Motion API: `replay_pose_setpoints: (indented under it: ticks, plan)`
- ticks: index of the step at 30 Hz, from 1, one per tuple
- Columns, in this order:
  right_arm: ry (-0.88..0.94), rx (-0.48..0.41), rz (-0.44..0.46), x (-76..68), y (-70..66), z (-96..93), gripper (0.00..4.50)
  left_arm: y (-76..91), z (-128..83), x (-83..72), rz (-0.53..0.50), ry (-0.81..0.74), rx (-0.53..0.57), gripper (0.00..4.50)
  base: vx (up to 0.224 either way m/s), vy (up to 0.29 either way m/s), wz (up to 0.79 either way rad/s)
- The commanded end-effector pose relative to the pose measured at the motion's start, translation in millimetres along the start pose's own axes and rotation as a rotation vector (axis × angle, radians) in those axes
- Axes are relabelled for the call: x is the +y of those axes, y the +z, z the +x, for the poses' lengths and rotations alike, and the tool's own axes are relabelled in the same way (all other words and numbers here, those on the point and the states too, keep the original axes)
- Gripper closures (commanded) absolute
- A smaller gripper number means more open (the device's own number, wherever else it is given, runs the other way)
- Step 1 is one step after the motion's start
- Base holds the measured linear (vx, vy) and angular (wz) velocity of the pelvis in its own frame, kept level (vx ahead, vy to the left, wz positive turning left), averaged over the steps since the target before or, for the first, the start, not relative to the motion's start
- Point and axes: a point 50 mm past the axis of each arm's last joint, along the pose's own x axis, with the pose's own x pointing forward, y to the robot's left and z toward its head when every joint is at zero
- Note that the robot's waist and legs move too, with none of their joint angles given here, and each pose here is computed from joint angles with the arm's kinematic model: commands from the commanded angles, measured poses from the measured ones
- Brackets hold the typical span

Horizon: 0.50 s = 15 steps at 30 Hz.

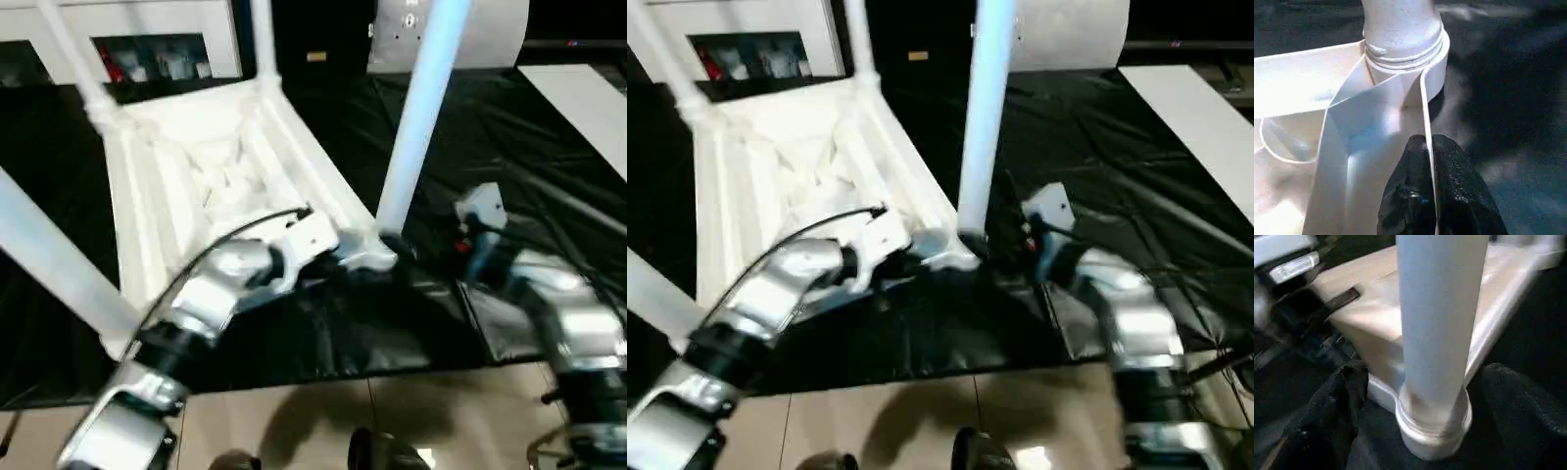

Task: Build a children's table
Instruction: Rotate leg to tighten

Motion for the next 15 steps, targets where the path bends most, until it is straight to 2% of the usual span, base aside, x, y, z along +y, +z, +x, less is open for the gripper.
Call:
replay_pose_setpoints:
  ticks: [1, 5, 7, 10, 12, 15]
  plan:
    - [0.116, 0.001, -0.022, 5.8, 7.8, 1.4, 0.2, -4.3, 5.6, -15.3, 0.054, -0.163, 0.025, 4.5, 0.0, 0.0, 0.0]
    - [0.267, 0.049, -0.036, 8.5, 9.1, -2.9, 0.2, -8.4, -4.9, -21.2, 0.124, -0.311, 0.049, 4.5, 0.0, 0.0, 0.0]
    - [0.319, 0.07, -0.043, 8.7, 8.6, -3.7, 0.54, -10.9, -9.1, -22.4, 0.155, -0.36, 0.068, 4.5, 0.0, 0.0, 0.0]
    - [0.406, 0.1, -0.05, 9.2, 6.7, 0.3, 0.73, -11.3, -13.9, -22.8, 0.187, -0.427, 0.082, 4.5, 0.0, 0.0, 0.0]
    - [0.434, 0.111, -0.049, 9.5, 5.8, 1.3, 0.98, -10.8, -14.9, -22.7, 0.195, -0.444, 0.082, 4.5, 0.0, 0.0, 0.0]
    - [0.492, 0.127, -0.046, 11.9, 5.0, 4.0, 1.09, -9.5, -16.4, -20.7, 0.204, -0.45, 0.082, 4.5, 0.0, 0.0, 0.0]
